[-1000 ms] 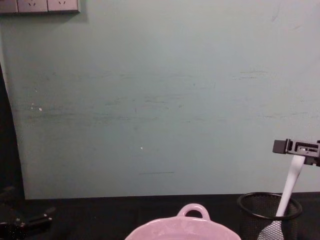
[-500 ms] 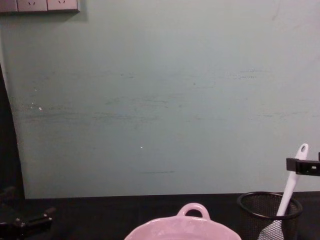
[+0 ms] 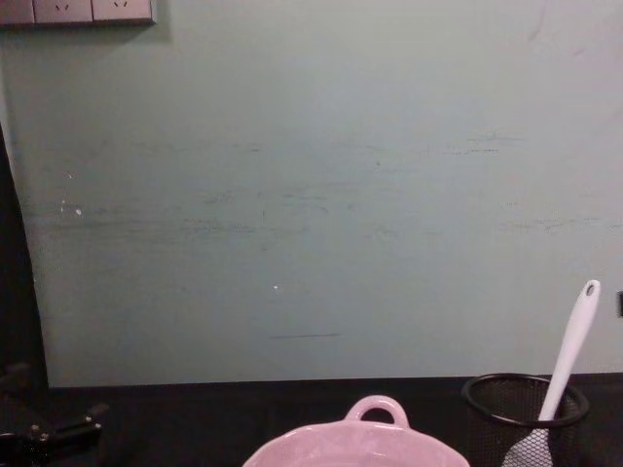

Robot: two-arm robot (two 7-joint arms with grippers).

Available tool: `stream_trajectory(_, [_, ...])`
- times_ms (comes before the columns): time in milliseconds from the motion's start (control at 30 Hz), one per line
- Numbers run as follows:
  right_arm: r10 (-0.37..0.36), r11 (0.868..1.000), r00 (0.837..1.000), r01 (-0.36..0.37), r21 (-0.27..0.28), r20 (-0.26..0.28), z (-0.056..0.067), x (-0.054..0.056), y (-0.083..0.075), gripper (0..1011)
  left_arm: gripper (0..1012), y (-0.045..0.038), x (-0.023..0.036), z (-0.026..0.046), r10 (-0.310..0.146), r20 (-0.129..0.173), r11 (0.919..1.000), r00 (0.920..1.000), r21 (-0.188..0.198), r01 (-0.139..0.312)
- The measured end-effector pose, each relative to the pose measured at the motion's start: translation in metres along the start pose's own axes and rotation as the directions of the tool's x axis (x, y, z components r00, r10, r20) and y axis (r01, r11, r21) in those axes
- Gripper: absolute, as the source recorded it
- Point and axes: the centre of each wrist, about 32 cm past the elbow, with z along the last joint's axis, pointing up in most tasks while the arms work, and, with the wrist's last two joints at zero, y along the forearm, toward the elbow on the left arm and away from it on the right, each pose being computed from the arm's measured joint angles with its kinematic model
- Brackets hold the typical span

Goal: Use the one hand to pick up the spoon and stir the clear water in the bowl.

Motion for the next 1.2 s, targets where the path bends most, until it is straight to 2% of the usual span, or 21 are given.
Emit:
stream_trajectory(100, [-0.05,0.999,0.999,0.05,0.017,-0.008,-0.005,0.0,-0.007,1003,1011,0.0,0.0,0.0,0.0,0.0,1.0,1.0,0.0,0.0])
stream_trajectory(133, [-0.086,0.996,0.996,0.087,0.031,-0.013,-0.01,0.001,-0.011,1002,1011,0.0,0.0,0.0,0.0,0.0,1.0,1.0,0.0,0.0])
stream_trajectory(167, [-0.086,0.996,0.996,0.087,0.031,-0.013,-0.01,0.001,-0.011,1002,1011,0.0,0.0,0.0,0.0,0.0,1.0,1.0,0.0,0.0])
stream_trajectory(233, [-0.165,0.985,0.986,0.166,0.057,-0.021,-0.023,0.003,-0.016,1003,1011,0.0,0.0,0.0,0.0,0.0,1.0,1.0,0.0,0.0])
stream_trajectory(333, [-0.212,0.973,0.977,0.213,0.083,-0.023,-0.033,0.004,-0.019,1003,1011,0.0,0.0,0.0,0.0,0.0,1.0,1.0,0.0,0.0])
stream_trajectory(367, [-0.239,0.965,0.971,0.24,0.102,-0.022,-0.04,0.004,-0.02,1003,1011,0.0,0.0,0.0,0.0,0.0,1.0,1.0,0.0,0.0])
stream_trajectory(500, [-0.275,0.953,0.961,0.275,0.129,-0.015,-0.053,0.003,-0.021,1003,1011,0.0,0.0,0.0,0.0,0.0,1.0,1.0,0.0,0.0])
stream_trajectory(633, [-0.289,0.949,0.957,0.289,0.125,-0.017,-0.062,0.003,-0.019,1003,1011,0.0,0.0,0.0,0.0,0.0,1.0,1.0,0.0,0.0])
stream_trajectory(867, [-0.283,0.953,0.959,0.285,0.1,-0.03,-0.074,0.0,-0.014,1003,1011,0.0,0.0,0.0,0.0,0.0,1.0,1.0,0.0,0.0])
stream_trajectory(1200, [-0.288,0.951,0.956,0.291,0.104,-0.048,-0.073,0.001,-0.013,1003,1011,0.0,0.0,0.0,0.0,0.0,1.0,1.0,0.0,0.0])
